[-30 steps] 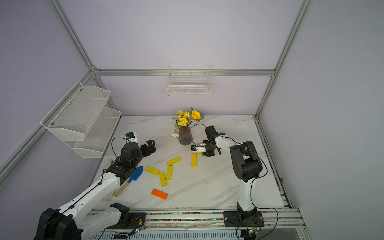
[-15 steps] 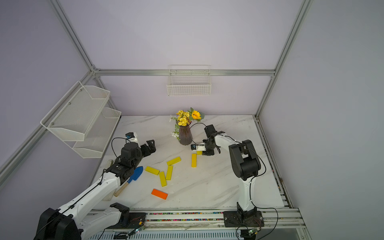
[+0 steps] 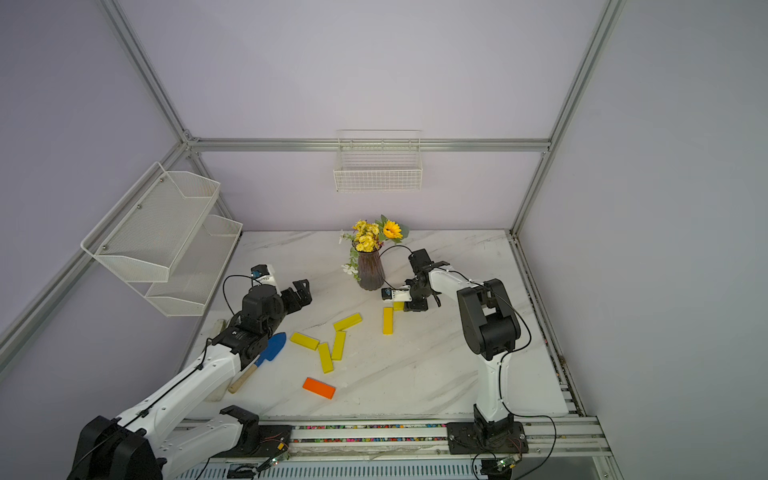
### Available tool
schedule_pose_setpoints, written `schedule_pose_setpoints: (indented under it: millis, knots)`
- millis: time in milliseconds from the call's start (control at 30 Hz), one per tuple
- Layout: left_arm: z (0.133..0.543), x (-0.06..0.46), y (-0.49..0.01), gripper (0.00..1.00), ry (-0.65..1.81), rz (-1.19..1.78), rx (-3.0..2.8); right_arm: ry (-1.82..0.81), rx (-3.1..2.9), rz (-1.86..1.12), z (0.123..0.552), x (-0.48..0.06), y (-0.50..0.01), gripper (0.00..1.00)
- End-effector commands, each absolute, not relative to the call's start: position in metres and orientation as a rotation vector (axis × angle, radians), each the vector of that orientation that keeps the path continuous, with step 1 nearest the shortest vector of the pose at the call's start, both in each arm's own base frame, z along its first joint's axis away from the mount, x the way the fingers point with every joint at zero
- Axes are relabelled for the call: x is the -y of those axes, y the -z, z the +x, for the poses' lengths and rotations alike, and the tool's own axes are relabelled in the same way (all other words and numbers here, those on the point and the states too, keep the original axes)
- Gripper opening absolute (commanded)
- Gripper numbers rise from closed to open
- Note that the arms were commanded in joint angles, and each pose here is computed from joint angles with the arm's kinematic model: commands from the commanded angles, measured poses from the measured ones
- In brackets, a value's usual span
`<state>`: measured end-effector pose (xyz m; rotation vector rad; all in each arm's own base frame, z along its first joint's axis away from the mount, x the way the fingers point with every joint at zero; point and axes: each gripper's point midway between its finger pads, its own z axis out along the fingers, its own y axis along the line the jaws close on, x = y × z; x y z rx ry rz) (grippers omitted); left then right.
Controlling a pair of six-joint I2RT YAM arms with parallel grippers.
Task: Assemble the number 8 with building blocks
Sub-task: Assemble the building block at the center of the board.
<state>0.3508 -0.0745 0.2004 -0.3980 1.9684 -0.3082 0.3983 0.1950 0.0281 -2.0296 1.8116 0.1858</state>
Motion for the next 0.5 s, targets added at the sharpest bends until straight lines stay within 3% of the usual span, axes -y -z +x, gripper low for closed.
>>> schedule_pose_setpoints:
  millis: [0, 100, 133, 467]
  knots:
    - [0.355, 0.076, -0.218, 1.00, 0.308, -0.373, -1.914, -0.285, -1.877, -2.071, 0.379, -0.197, -0.009, 0.47]
    - [0.355, 0.076, -0.219, 1.00, 0.306, -0.372, -1.913, -0.298, -1.874, -2.069, 0.379, -0.199, -0.009, 0.61]
    - [0.355, 0.076, -0.219, 1.00, 0.307, -0.372, -1.913, -0.304, -1.872, -2.060, 0.380, -0.200, -0.011, 0.95]
    - [0.355, 0.077, -0.220, 1.00, 0.312, -0.371, -1.910, -0.289, -1.806, -1.990, 0.385, -0.207, -0.042, 0.97]
